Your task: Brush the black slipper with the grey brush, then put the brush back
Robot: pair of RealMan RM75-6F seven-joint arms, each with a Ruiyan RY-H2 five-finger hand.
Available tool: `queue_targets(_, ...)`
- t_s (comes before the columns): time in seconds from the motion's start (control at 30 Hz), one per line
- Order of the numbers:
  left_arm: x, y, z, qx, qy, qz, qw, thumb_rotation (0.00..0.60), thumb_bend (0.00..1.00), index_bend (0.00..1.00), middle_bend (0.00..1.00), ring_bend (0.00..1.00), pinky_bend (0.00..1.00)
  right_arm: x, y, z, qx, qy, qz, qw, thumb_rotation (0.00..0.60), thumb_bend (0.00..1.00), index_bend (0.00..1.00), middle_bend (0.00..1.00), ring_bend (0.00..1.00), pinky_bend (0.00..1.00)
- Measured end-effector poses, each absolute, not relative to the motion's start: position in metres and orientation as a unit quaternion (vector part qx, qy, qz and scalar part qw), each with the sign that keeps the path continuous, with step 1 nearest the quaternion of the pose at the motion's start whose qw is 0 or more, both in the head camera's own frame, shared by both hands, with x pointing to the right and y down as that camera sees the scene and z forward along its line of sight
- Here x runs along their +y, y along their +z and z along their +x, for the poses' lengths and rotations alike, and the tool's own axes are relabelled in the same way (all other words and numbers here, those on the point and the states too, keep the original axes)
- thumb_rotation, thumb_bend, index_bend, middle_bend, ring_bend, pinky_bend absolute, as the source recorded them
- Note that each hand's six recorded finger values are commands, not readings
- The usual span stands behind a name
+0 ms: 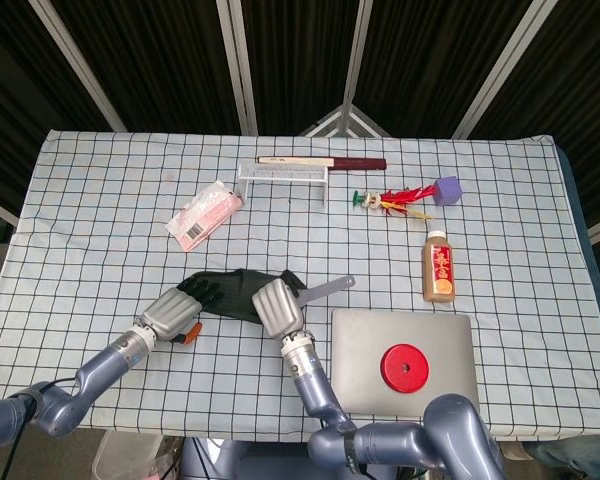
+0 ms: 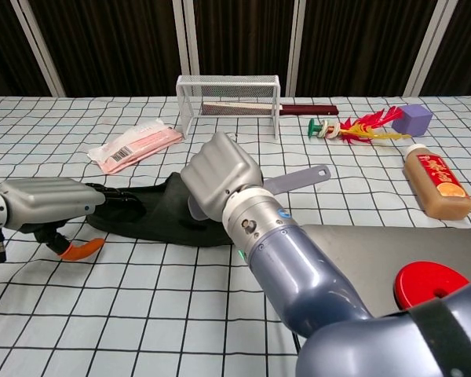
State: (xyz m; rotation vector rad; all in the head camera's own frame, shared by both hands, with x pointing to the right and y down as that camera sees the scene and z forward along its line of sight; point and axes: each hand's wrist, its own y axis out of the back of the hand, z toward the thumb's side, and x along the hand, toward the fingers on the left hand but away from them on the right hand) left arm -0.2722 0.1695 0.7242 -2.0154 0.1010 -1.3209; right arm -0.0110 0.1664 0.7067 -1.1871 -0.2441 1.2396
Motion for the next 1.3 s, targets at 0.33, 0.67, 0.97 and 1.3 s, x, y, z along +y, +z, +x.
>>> queue_targets(0.33, 0.166, 0.724, -0.281, 0.042, -0.519, -0.776, 0.355, 0.472, 0.77, 0.00, 0.02, 0.00, 0.00, 0.157, 0.716, -0.008, -0.097, 0.560, -0.491, 0.660, 0.600, 0.77, 0.81, 0.76, 0.59, 0.61)
queue_targets(0.67, 0.168, 0.724, -0.285, 0.037, -0.523, -0.775, 0.353, 0.472, 0.79, 0.00, 0.01, 0.00, 0.00, 0.148, 0.719, 0.006, -0.094, 0.575, -0.463, 0.668, 0.600, 0.77, 0.81, 0.76, 0.59, 0.61)
queue_targets(0.97, 0.171, 0.722, -0.284, 0.035, -0.525, -0.773, 0.354, 0.468, 0.78, 0.00, 0.02, 0.00, 0.00, 0.144, 0.709, 0.008, -0.103, 0.578, -0.443, 0.677, 0.600, 0.77, 0.81, 0.76, 0.59, 0.61)
queue_targets(1.3, 0.174, 0.699, -0.290, 0.049, -0.509, -0.766, 0.389, 0.470, 0.33, 0.00, 0.04, 0.00, 0.00, 0.125, 0.671, 0.029, -0.172, 0.582, -0.467, 0.644, 0.600, 0.77, 0.81, 0.76, 0.59, 0.58)
